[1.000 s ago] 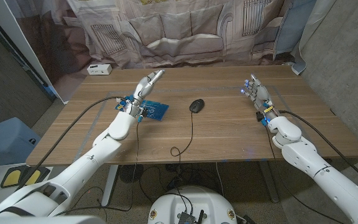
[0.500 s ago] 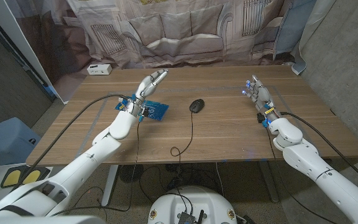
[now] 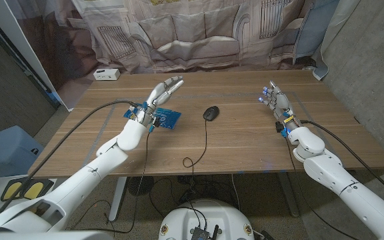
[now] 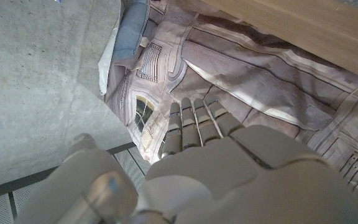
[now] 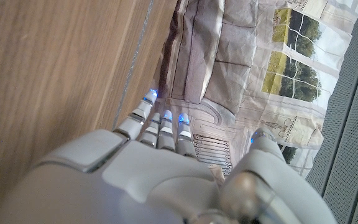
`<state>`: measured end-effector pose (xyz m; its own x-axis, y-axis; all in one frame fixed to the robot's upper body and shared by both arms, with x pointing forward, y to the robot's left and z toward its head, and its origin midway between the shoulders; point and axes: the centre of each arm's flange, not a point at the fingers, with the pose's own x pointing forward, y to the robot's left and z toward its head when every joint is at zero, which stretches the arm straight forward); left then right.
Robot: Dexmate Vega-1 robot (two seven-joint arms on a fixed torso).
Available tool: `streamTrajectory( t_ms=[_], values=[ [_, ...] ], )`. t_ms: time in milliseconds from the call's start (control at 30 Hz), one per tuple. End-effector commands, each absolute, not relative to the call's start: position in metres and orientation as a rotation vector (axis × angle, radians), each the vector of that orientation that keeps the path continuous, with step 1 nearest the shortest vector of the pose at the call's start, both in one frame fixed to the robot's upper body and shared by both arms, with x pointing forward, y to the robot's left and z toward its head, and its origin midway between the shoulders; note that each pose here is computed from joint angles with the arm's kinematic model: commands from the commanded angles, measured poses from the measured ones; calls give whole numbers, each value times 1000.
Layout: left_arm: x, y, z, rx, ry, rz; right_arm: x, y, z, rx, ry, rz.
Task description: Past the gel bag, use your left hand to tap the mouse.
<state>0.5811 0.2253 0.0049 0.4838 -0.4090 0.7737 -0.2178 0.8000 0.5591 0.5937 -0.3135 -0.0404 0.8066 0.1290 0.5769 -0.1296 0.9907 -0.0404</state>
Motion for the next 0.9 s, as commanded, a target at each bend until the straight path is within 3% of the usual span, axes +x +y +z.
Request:
streamTrajectory(
  t_ms=[33, 900],
  values=[
    [568, 220, 4, 820, -1106, -27, 590, -313, -41, -1, -616, 133],
    [563, 198, 9, 1090, -1073, 133, 583, -326, -49, 16, -616, 93]
  ],
)
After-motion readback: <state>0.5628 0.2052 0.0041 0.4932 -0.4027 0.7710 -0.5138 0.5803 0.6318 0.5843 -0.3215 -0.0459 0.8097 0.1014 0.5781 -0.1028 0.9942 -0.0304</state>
